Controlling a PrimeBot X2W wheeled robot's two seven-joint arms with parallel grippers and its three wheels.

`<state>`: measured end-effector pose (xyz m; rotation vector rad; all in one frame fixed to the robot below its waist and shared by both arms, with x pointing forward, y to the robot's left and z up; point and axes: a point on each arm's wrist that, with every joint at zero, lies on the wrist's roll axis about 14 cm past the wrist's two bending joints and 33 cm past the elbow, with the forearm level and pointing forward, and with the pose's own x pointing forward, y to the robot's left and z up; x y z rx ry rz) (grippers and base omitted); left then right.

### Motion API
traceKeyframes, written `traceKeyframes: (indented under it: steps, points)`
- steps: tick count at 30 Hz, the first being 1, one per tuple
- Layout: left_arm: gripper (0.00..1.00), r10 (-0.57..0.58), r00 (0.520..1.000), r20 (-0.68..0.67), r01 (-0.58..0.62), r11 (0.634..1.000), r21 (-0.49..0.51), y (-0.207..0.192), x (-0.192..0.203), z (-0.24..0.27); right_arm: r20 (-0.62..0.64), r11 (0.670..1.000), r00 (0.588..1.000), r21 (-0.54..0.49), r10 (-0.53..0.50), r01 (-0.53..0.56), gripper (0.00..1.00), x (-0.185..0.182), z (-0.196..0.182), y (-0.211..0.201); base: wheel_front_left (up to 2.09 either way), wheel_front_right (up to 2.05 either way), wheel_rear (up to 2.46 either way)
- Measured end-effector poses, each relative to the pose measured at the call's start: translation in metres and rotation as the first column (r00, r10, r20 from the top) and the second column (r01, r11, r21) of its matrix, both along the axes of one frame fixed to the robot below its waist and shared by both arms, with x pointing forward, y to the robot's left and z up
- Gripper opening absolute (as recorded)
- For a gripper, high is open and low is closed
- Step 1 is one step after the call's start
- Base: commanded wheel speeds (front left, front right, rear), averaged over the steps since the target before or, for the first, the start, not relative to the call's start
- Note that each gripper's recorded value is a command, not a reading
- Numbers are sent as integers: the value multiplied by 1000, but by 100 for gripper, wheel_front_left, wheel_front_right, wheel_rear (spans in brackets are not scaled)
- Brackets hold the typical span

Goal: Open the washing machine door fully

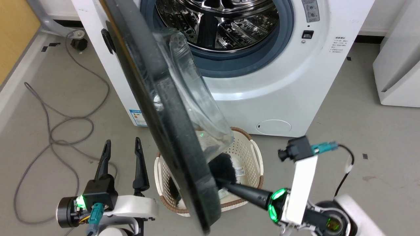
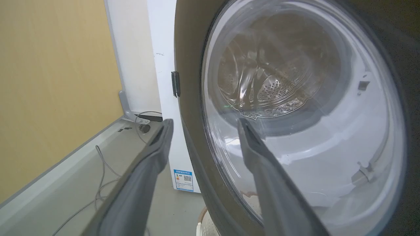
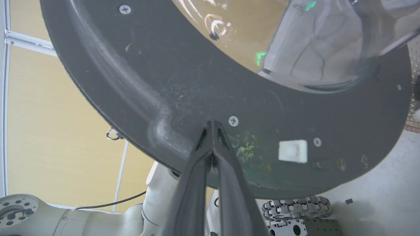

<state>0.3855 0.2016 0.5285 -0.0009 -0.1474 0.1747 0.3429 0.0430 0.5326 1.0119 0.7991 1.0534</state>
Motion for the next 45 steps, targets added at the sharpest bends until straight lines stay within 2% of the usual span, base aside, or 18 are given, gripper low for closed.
traceKeyframes:
  steps: [6, 7, 10, 12, 15, 18, 21, 23, 26, 29, 30, 31, 33, 36, 38, 45]
  points:
    - [100, -2, 1000, 0, 2, 1000, -1, -1, -1, 0, -24, 998, 999, 42, -44, 45, 0, -6, 1, 1, 0, 0, 0]
    - [100, -4, 1000, 3, 4, 1000, -1, -2, -2, 1, 2, 984, 987, 78, -160, 159, 0, 8, 10, -12, 0, 0, 0]
    - [100, -8, 1000, 3, 9, 1000, -2, -3, -3, 1, 69, 935, 938, 128, -341, 331, 0, 33, 29, -39, 0, 0, 0]
    - [100, -12, 1000, 4, 12, 1000, -3, -4, -3, 1, 138, 887, 879, 146, -457, 438, 0, 48, 41, -60, 0, 0, 0]
    - [100, -18, 1000, 7, 18, 1000, -3, -6, -3, 2, 221, 785, 753, 195, -620, 588, 0, 65, 59, -97, 0, 0, 0]
    - [100, -26, 1000, 16, 26, 1000, -4, -9, -3, 5, 283, 646, 582, 274, -763, 713, 0, 75, 79, -139, 0, 0, 0]
    - [100, -30, 999, 22, 30, 1000, -5, -10, -3, 7, 359, 516, 402, 325, -842, 792, 0, 78, 92, -178, 0, 0, 0]
    - [100, -31, 999, 23, 31, 999, -5, -11, -3, 7, 427, 462, 308, 326, -850, 825, 0, 77, 95, -200, 0, 0, 0]
    - [100, -32, 999, 21, 32, 999, -5, -11, -4, 7, 625, 431, 188, 262, -758, 863, 0, 75, 94, -225, 0, 0, 0]
    - [100, -35, 999, 21, 35, 999, 0, -12, -3, 6, 852, 384, 19, 215, -523, 898, 0, 69, 109, -244, 0, 0, 0]
    - [100, -35, 999, 21, 35, 999, -1, -12, -3, 7, 883, 365, -22, 216, -468, 905, 0, 66, 113, -246, 0, 0, 0]
    - [100, -35, 999, 22, 35, 999, -1, -12, -3, 7, 900, 350, -43, 212, -433, 913, 0, 63, 113, -246, 0, 0, 0]
    - [100, -35, 999, 24, 35, 999, 0, -12, -3, 8, 937, 338, -44, 168, -347, 926, 0, 57, 102, -240, 0, 0, 0]
    - [100, -36, 999, 25, 36, 999, -1, -12, -3, 8, 940, 310, -12, 125, -342, 942, 0, 50, 83, -236, 0, 0, 0]
    - [100, -35, 999, 26, 36, 999, 0, -12, -4, 8, 954, 305, 12, 83, -299, 949, 0, 46, 71, -233, 0, 0, 0]
    - [100, -38, 999, 31, 38, 999, 0, -11, -7, 10, 932, 264, 113, -19, -344, 964, 0, 35, 29, -231, 0, 0, 0]
